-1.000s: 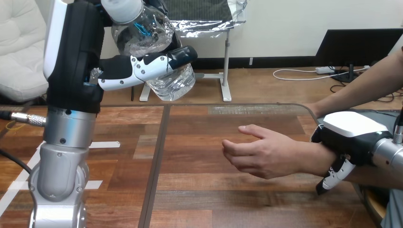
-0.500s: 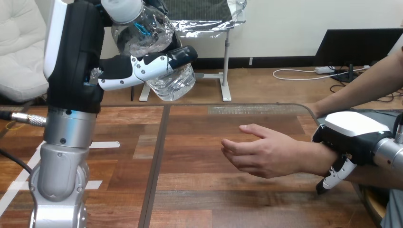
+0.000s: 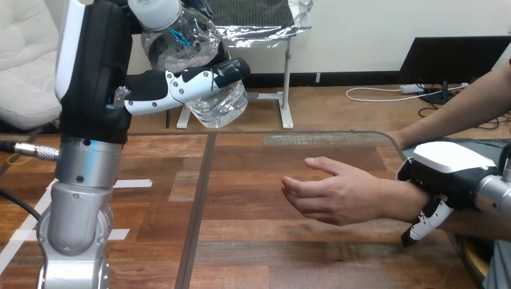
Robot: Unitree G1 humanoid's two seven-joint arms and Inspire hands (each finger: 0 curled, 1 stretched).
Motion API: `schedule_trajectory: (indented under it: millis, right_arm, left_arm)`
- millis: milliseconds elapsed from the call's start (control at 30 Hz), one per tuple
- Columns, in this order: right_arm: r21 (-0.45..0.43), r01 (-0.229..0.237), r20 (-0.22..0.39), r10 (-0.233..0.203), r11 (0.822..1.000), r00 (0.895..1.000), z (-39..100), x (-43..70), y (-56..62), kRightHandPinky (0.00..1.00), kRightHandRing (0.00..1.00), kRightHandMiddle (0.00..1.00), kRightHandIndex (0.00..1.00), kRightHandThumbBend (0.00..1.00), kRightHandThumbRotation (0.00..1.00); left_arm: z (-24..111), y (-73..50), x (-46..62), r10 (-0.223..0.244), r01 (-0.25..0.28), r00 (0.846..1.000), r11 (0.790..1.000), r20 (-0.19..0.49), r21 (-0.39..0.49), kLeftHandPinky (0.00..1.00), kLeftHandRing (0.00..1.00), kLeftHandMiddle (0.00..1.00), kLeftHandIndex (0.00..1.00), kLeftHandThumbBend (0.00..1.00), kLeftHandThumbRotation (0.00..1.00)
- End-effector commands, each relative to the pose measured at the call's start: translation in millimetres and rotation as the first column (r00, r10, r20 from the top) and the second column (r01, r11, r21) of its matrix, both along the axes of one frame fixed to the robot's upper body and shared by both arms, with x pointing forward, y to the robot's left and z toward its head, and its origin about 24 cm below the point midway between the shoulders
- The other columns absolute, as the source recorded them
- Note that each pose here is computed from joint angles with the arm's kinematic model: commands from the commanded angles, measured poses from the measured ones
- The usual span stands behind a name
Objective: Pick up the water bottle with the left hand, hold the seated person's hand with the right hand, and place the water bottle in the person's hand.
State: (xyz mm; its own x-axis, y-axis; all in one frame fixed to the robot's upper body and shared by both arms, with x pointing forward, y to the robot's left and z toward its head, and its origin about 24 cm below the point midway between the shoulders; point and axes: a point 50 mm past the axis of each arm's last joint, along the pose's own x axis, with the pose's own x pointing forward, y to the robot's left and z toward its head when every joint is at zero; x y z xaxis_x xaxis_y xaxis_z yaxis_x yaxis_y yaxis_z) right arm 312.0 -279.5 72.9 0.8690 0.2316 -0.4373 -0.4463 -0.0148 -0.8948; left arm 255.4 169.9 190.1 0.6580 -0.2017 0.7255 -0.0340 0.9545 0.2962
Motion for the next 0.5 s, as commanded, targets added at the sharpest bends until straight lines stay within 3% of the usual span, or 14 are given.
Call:
schedule_trajectory:
  millis: [0, 467]
  right_arm:
    - [0.049, -0.004, 0.004, 0.003, 0.999, 1.0, -4.8, 4.4, 9.6, 0.3, 0.34, 0.4, 0.42, 0.92, 0.17]
    - [0.076, -0.015, 0.06, 0.011, 0.997, 0.998, 4.8, 7.7, 11.0, 0.24, 0.3, 0.37, 0.39, 0.88, 0.1]
  left_arm:
    - [10.9, 0.4, 1.6, 0.006, -0.005, 0.998, 1.0, 0.058, -0.017, 0.22, 0.29, 0.35, 0.37, 0.6, 0.0]
    - [2.1, -2.4, 14.5, 0.002, -0.002, 1.0, 1.0, -0.015, 0.008, 0.23, 0.29, 0.35, 0.37, 0.57, 0.0]
